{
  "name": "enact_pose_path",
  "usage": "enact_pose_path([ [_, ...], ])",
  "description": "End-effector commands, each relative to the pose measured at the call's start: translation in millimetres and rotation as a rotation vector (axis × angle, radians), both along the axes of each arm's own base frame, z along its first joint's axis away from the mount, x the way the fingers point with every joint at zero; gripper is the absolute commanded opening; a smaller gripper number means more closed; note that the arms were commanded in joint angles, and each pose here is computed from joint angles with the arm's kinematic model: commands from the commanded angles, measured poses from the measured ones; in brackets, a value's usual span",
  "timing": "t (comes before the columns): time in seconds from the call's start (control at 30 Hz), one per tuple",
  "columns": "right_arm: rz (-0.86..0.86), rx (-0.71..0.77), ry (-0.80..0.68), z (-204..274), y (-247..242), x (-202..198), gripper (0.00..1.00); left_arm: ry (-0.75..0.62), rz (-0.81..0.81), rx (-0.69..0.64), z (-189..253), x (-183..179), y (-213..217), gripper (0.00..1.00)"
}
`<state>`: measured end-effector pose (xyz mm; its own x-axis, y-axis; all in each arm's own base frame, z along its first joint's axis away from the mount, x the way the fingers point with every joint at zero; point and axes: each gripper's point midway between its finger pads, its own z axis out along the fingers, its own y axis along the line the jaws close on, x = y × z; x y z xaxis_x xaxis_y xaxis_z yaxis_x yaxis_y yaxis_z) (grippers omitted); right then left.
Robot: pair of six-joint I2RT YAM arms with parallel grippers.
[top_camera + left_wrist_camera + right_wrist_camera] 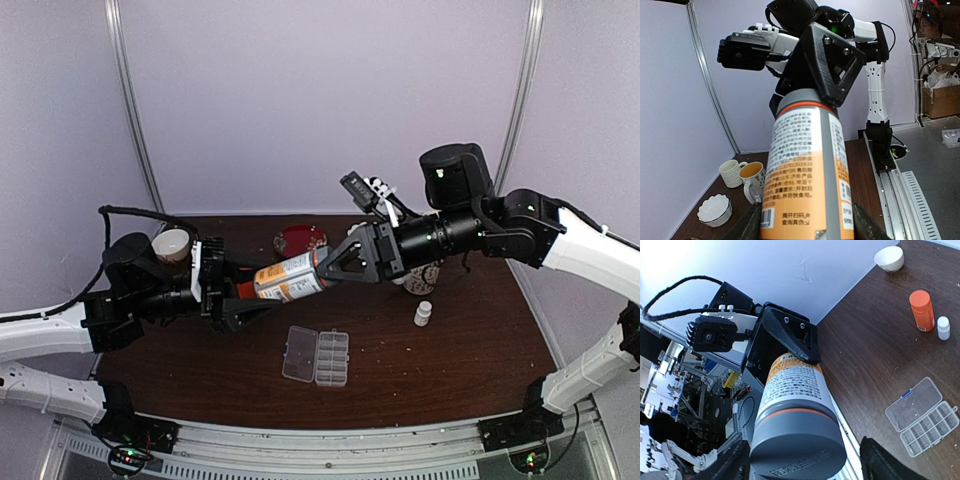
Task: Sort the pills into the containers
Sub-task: Unscrew the lid of the pill bottle.
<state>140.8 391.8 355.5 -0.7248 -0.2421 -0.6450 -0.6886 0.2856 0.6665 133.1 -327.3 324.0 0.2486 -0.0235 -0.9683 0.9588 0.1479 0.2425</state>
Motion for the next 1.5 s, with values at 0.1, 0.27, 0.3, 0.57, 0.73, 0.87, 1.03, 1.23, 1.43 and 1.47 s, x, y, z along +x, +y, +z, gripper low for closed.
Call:
enact_pose_path([
  [0.1,0.004,0.032,-0.029,16,1,-1,0.62,-0.058,-0.010,-0.068,28,-4,1,0.00],
  [0.27,0.031,0.037,-0.048,16,3,-4,0.43,-0.051,-0.010,-0.066,27,-3,1,0.00],
  [0.3,0.042,0.036,-0.066,16,3,-5,0.41,-0.047,-0.009,-0.065,26,-3,1,0.00],
  [0.57,0.245,0.107,-0.567,30,2,-16,0.23,-0.025,-0.028,-0.086,28,-4,-2,0.00],
  [0.73,0.496,0.172,-0.943,34,5,-36,0.21,0.002,-0.041,-0.107,33,-5,-2,0.00],
  [0.87,0.591,0.119,-1.084,29,6,-34,0.13,0.063,-0.059,-0.138,38,-7,-1,0.00],
  [1.03,0.756,0.075,-1.416,13,-2,-42,0.04,0.126,-0.078,-0.162,42,-8,-1,0.00],
  [1.23,0.835,0.085,-1.962,1,-13,-47,0.07,0.157,-0.096,-0.169,42,-11,-1,0.00],
  [1.43,0.643,0.173,-2.051,29,-17,-50,0.99,0.141,-0.086,-0.174,42,-11,1,0.00],
  [1.47,0.624,0.190,-2.003,33,-20,-53,1.00,0.136,-0.084,-0.172,42,-11,1,0.00],
])
